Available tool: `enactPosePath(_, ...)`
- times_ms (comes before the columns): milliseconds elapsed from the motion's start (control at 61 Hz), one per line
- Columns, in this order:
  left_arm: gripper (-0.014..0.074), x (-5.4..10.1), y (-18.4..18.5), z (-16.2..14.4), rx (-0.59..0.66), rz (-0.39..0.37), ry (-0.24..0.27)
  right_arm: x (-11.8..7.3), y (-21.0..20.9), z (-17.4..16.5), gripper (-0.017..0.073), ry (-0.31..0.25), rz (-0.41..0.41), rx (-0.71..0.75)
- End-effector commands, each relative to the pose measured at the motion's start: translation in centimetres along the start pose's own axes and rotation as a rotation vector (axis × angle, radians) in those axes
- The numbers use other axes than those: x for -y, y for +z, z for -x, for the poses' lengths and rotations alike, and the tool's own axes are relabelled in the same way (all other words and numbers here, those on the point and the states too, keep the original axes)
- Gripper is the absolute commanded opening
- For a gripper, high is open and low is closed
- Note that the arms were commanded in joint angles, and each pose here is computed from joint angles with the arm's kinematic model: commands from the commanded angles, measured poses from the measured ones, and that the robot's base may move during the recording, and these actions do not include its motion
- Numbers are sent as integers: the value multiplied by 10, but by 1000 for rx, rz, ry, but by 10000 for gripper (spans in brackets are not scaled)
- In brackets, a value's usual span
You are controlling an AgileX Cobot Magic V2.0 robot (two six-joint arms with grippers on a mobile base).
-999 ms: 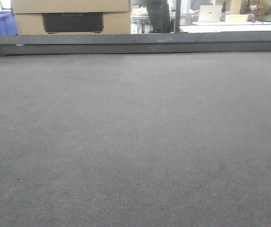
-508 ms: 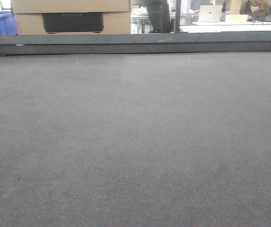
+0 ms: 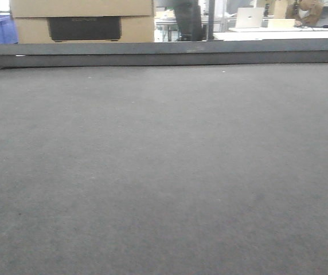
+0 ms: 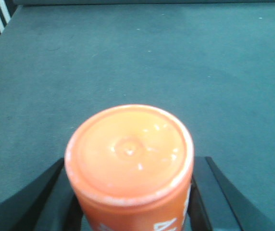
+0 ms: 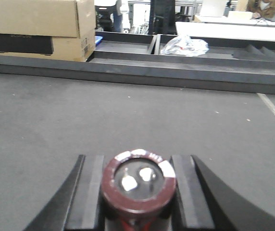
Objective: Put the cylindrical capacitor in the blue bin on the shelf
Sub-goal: 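Drive the base away from the table toward the bin shelf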
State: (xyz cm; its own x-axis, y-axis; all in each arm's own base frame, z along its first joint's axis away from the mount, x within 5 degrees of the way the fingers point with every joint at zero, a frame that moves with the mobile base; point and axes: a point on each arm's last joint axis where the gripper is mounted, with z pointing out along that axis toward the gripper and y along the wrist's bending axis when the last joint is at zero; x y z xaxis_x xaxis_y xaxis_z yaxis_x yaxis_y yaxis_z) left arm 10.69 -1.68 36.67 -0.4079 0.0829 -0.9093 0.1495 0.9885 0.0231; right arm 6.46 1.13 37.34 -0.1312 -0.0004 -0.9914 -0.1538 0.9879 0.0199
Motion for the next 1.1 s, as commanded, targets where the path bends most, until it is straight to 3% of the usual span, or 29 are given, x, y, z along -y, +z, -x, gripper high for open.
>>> enactPosePath(0, -111, 1, -2, 2, 32, -8, 0, 0, -3, 5, -160, -11, -3, 36)
enactPosePath(1081, -111, 1, -2, 2, 32, -8, 0, 0, -3, 5, -160, -11, -3, 36)
